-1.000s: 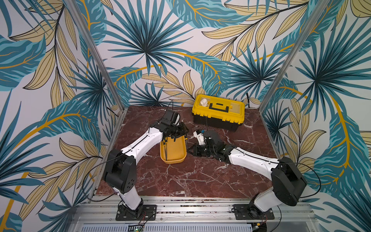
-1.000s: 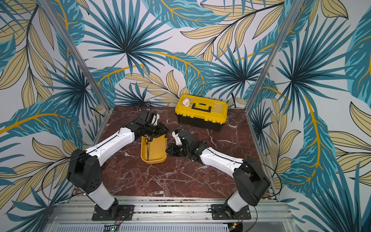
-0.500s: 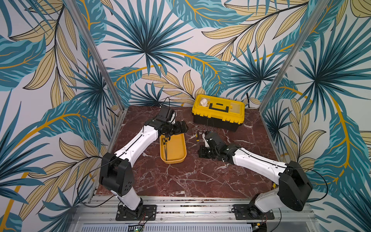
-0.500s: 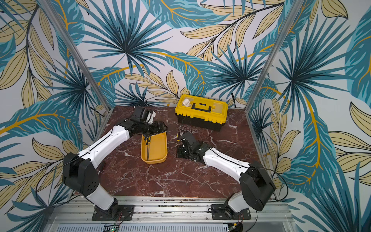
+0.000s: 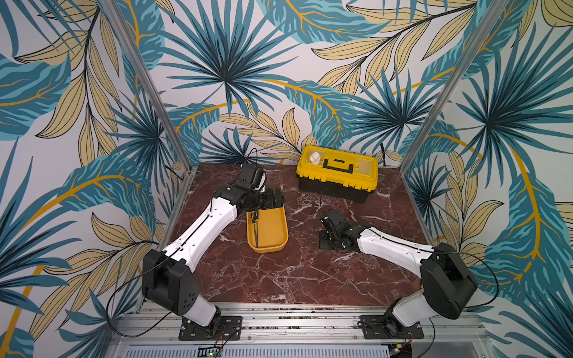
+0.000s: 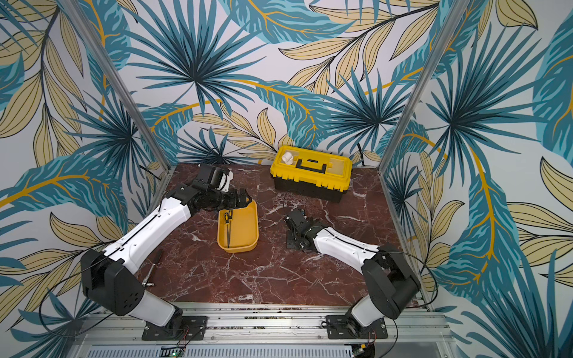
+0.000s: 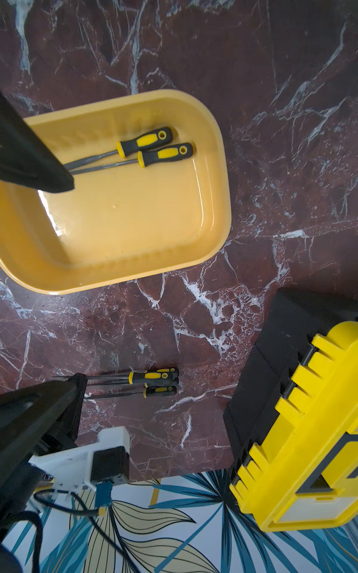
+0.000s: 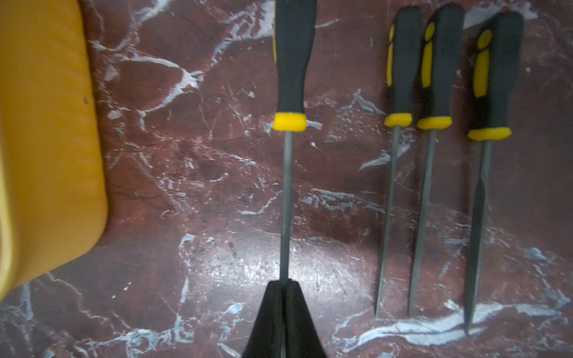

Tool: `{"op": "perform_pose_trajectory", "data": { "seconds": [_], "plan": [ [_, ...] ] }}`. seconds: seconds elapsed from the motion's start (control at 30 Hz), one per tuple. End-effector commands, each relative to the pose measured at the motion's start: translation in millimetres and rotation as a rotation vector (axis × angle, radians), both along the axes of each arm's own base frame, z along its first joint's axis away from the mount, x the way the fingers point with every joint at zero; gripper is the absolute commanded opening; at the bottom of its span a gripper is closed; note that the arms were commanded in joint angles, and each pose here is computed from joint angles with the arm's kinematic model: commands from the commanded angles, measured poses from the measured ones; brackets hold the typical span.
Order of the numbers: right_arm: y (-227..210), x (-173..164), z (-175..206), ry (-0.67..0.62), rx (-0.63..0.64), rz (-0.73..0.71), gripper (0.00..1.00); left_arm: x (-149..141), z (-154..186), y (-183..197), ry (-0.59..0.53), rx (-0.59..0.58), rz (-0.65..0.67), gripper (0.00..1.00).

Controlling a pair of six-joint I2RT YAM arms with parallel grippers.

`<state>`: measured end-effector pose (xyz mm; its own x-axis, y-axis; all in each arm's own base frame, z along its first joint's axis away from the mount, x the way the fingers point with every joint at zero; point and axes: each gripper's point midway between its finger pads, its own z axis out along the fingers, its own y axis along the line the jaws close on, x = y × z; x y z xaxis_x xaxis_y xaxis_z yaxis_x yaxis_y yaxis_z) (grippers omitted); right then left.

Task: Take the file tool out of the storage box
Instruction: Pick up the file tool from the storage box, then place the file tool at the center of the board.

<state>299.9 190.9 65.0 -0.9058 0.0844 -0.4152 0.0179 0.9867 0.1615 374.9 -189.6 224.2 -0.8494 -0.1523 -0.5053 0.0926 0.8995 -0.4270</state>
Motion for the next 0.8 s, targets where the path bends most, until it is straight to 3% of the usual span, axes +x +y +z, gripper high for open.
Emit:
{"op": "perform_pose_trajectory", "data": {
  "seconds": [0.0, 0.77],
  "plan": [
    [-16, -6, -18, 0.040, -0.072, -0.003, 0.00, -8, -3, 10, 0.001, 0.035, 0.007, 1.00],
    [-36, -1, -52, 0.102, -0.134, -0.047, 0.00, -9, -16, 17, 0.020, 0.062, 0.037, 1.00]
  ]
}}
